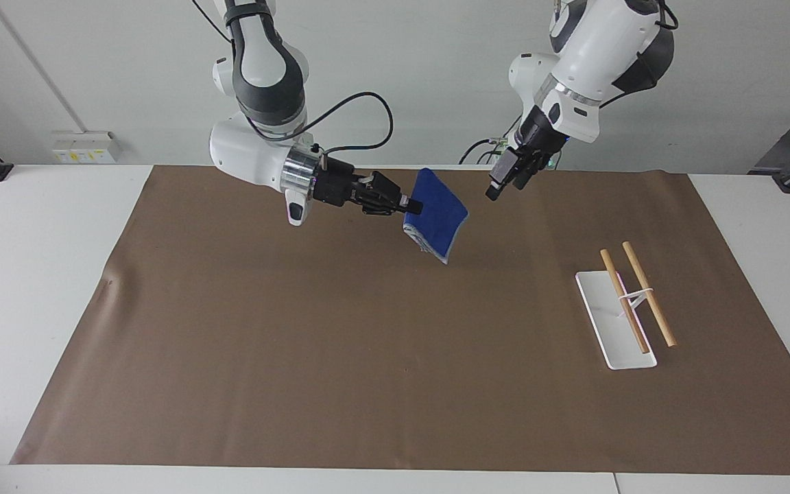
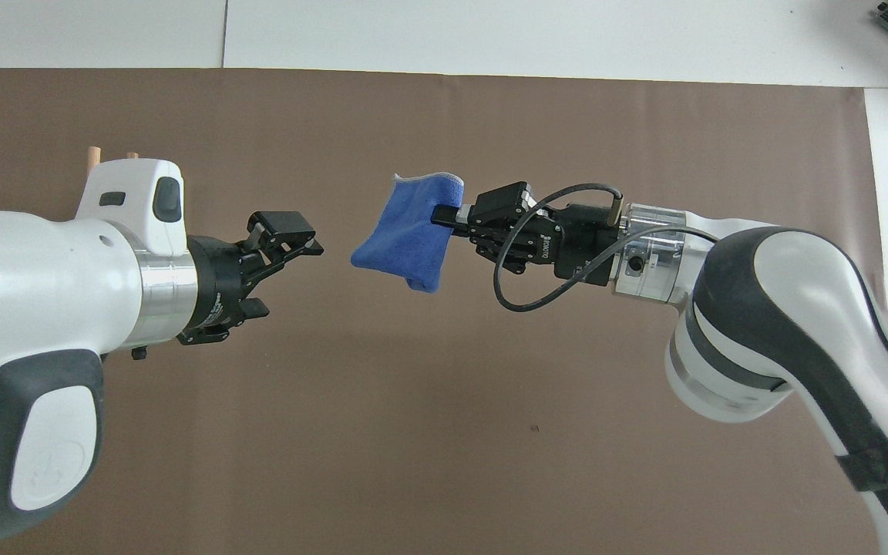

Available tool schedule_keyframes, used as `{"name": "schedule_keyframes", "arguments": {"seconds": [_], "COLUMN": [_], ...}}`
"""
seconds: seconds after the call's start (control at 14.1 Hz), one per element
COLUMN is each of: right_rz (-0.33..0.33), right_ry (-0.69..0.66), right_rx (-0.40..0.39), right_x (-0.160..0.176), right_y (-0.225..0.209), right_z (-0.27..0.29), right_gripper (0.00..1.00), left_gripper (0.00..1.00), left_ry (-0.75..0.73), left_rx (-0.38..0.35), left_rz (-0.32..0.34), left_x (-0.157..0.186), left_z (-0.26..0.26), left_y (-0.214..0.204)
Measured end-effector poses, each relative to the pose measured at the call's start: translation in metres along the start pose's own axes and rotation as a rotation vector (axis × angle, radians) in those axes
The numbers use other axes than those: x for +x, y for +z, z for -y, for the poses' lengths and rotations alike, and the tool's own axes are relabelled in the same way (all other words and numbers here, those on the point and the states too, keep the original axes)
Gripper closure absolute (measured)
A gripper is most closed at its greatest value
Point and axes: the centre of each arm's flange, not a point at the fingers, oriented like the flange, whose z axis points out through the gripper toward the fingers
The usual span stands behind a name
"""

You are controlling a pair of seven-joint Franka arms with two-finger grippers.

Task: Right arm passes towel to left arm to hang
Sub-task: 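Hold the towel with the right gripper while the left gripper reaches it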

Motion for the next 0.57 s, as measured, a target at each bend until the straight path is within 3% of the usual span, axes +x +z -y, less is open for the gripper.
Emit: {"name": "schedule_keyframes", "arguments": {"seconds": [0.28, 0.57], "right_rz": [-0.002, -0.002], "right_ry": [0.000, 0.000], "right_rx": [0.000, 0.000], "right_x": [0.000, 0.000], "right_y": [0.000, 0.000], "right_z": [0.000, 0.000], "right_gripper": [0.92, 0.92], "left_gripper": [0.00, 0.00], "left_ry": [-0.296, -0.515], "left_rx": [-0.167, -0.235], "left_rz": [-0.021, 0.008], "left_x": [-0.021, -0.036], "left_z": [-0.010, -0.021], "left_y": [0.025, 0.050]}}
